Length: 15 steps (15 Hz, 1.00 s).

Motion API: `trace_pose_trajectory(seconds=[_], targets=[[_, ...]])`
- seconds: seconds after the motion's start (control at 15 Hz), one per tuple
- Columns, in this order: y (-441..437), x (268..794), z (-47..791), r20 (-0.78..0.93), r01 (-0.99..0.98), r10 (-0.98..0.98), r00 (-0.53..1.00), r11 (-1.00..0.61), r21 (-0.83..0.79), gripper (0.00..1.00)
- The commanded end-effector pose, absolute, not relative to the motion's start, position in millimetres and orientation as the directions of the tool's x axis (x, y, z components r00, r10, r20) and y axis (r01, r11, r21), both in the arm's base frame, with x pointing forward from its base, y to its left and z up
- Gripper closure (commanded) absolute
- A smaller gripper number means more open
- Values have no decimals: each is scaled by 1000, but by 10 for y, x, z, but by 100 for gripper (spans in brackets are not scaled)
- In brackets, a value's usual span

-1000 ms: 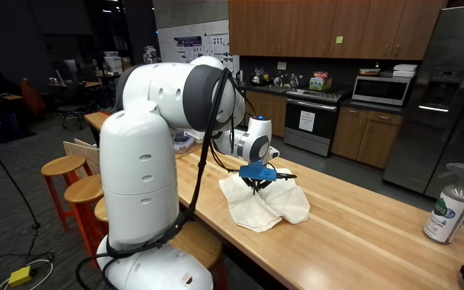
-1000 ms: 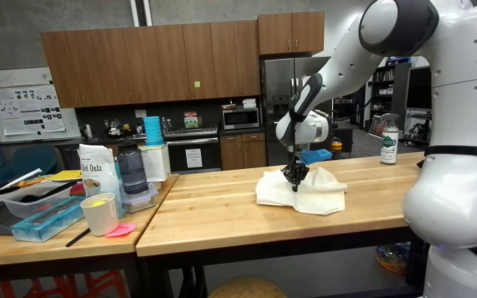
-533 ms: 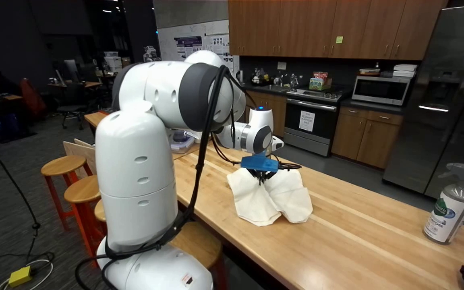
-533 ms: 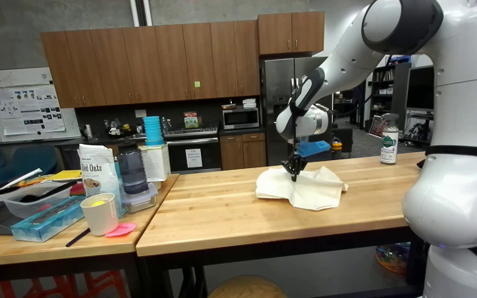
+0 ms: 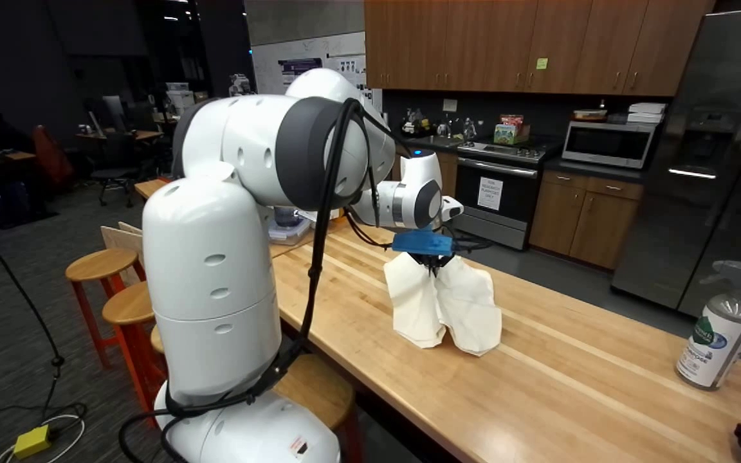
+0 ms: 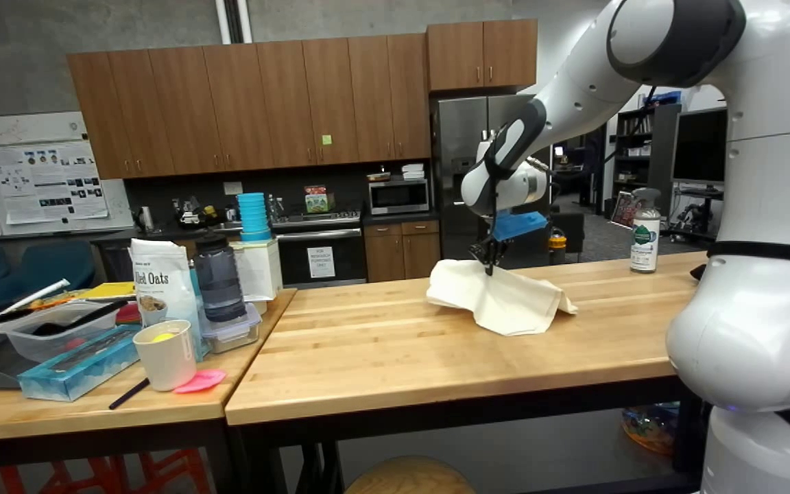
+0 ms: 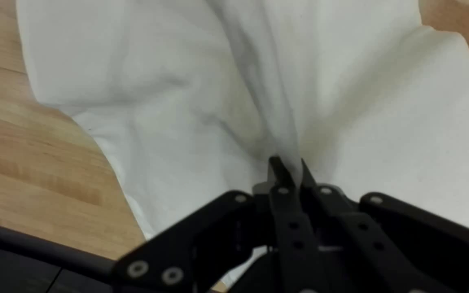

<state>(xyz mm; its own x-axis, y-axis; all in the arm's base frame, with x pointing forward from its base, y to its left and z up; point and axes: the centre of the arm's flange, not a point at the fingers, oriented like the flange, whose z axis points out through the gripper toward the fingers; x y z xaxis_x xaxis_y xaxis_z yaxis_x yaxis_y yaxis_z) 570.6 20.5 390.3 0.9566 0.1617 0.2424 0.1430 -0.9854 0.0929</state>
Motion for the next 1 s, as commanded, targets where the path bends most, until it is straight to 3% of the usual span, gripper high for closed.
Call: trace_pose_trajectory(seconds=[0.0,0.93], targets=[[160,5733,4087,315,86,124,941,-987,133,99],[125,5783,4239,491,-20,79,868,-981,193,99]])
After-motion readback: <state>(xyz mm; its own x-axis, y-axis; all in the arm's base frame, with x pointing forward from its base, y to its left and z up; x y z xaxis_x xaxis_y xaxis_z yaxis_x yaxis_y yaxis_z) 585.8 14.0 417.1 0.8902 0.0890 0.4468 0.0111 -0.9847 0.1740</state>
